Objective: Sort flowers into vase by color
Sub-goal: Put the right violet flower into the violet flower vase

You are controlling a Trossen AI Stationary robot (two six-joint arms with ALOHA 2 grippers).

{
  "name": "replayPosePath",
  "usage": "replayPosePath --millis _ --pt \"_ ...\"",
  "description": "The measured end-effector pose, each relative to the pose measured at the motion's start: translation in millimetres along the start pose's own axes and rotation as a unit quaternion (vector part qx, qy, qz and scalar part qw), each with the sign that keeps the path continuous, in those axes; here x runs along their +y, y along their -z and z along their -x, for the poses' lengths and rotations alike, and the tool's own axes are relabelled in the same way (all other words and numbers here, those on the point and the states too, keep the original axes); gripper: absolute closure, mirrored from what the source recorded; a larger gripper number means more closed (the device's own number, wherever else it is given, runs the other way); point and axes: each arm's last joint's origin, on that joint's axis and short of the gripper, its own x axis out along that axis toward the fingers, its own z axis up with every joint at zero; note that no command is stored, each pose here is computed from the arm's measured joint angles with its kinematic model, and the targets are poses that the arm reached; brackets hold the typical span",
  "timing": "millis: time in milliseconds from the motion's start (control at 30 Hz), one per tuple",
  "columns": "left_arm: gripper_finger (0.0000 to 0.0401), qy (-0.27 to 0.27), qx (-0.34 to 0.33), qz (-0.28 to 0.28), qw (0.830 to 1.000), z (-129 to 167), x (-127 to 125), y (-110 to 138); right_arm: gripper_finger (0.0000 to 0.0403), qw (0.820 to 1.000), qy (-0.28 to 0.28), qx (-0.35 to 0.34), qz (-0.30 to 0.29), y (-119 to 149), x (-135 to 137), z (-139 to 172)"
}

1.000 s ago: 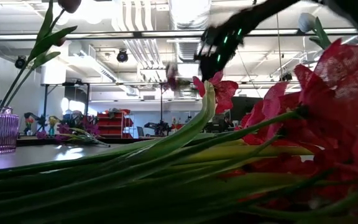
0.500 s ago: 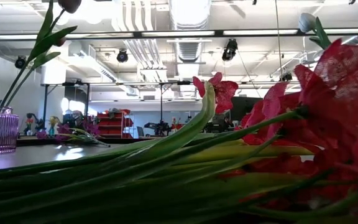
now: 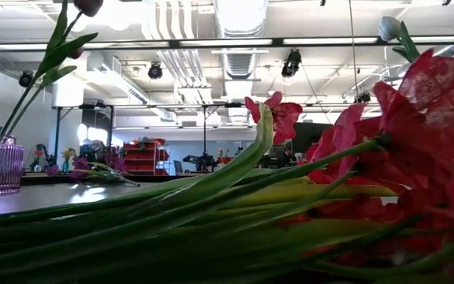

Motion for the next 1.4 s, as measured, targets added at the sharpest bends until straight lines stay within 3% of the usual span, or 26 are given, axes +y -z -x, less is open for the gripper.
replayPosePath --millis 100,467,567,733,900,1133,1300,1400 --pt "0.0195 -0.029 -0.011 0.001 1.0 -2 -4 -2 0.039 1.0 -0.003 -0.009 0.002 4 8 -11" --pt "0.0203 -0.031 -0.029 0.005 0.999 -6 -5 -22 0.039 1.0 0.025 -0.002 0.002 24 12 -47" --pt "0.0244 -0.038 0.0 0.012 0.999 -8 -3 -22 0.039 0.999 0.034 -0.01 0.008 24 12 -50" --pt "0.0375 -0.045 0.03 0.003 0.999 -10 -1 -28 0.0384 0.999 0.047 -0.009 0.01 27 11 -55" --pt "0.0391 -0.043 0.082 -0.007 0.996 -3 -4 -40 0.0309 0.999 0.048 -0.008 0.01 27 10 -55" --pt "0.0398 -0.059 0.128 -0.016 0.99 46 -23 -81 0.0174 0.998 0.049 -0.032 0.016 11 6 -36" --pt "0.0399 -0.065 0.154 0.019 0.986 95 -50 -95 0.0125 0.998 0.051 -0.041 0.016 2 3 -22" --pt "0.04 -0.097 0.211 0.022 0.972 126 -65 -82 0.0115 0.996 0.08 -0.034 0.017 0 0 -15"
